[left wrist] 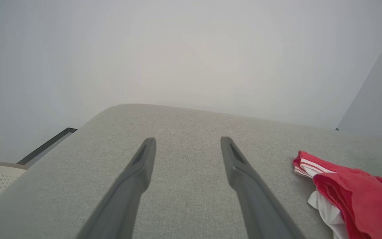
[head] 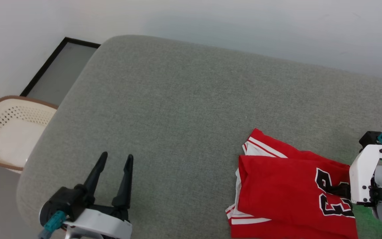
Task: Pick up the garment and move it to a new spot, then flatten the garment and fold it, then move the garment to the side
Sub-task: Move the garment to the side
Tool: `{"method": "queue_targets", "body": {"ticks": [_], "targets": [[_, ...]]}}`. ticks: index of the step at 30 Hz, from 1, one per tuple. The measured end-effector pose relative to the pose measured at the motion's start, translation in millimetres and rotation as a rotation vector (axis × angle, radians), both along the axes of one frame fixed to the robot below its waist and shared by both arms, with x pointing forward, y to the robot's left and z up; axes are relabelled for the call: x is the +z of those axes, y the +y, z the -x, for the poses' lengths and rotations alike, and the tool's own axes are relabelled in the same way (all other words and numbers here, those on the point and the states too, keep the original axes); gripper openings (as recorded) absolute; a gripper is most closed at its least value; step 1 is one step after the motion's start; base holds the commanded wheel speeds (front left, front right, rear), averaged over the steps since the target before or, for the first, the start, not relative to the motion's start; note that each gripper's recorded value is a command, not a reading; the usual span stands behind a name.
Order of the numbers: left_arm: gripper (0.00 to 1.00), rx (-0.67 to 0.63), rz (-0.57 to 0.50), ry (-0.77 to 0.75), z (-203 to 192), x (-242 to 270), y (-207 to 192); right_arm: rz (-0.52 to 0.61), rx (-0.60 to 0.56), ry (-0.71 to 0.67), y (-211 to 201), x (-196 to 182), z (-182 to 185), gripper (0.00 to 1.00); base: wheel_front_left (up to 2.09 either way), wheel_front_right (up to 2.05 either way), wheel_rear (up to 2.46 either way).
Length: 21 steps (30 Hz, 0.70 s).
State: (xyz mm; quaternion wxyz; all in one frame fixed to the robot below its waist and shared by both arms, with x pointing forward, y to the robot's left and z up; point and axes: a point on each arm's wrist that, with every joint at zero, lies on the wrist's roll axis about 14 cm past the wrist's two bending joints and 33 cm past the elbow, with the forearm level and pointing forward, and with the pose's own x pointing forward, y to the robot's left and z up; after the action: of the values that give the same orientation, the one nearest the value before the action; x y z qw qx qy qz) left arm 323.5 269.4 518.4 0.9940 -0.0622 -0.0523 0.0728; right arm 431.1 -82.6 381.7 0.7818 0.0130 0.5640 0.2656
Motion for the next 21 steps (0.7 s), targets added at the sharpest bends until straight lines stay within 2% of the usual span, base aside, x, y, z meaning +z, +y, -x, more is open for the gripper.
{"method": "queue_targets", "body": {"ticks": [1,2,7,14,18,21], "targets": [[1.0,0.001,0.0,0.003,0,-1,0,0.005,0.004,0.009,1,-1,0,0.53,0.0,0.0,0.0],[1.0,0.001,0.0,0.008,1,-2,0,0.01,0.008,0.01,2,-1,-1,0.0,0.0,0.0,0.0],[1.0,0.006,0.015,0.004,0,-2,1,-0.006,0.006,-0.007,13,-3,-2,0.0,0.0,0.0,0.0],[1.0,0.006,0.014,-0.002,-1,0,4,0.009,-0.025,-0.109,3,3,-14,0.0,0.0,0.0,0.0],[1.0,-0.017,0.014,-0.003,-1,0,-2,0.017,-0.06,-0.153,-9,12,-19,0.0,0.0,0.0,0.0],[1.0,-0.048,0.009,-0.003,-3,0,-10,0.054,-0.098,-0.185,-33,19,-24,0.0,0.0,0.0,0.0]]}}
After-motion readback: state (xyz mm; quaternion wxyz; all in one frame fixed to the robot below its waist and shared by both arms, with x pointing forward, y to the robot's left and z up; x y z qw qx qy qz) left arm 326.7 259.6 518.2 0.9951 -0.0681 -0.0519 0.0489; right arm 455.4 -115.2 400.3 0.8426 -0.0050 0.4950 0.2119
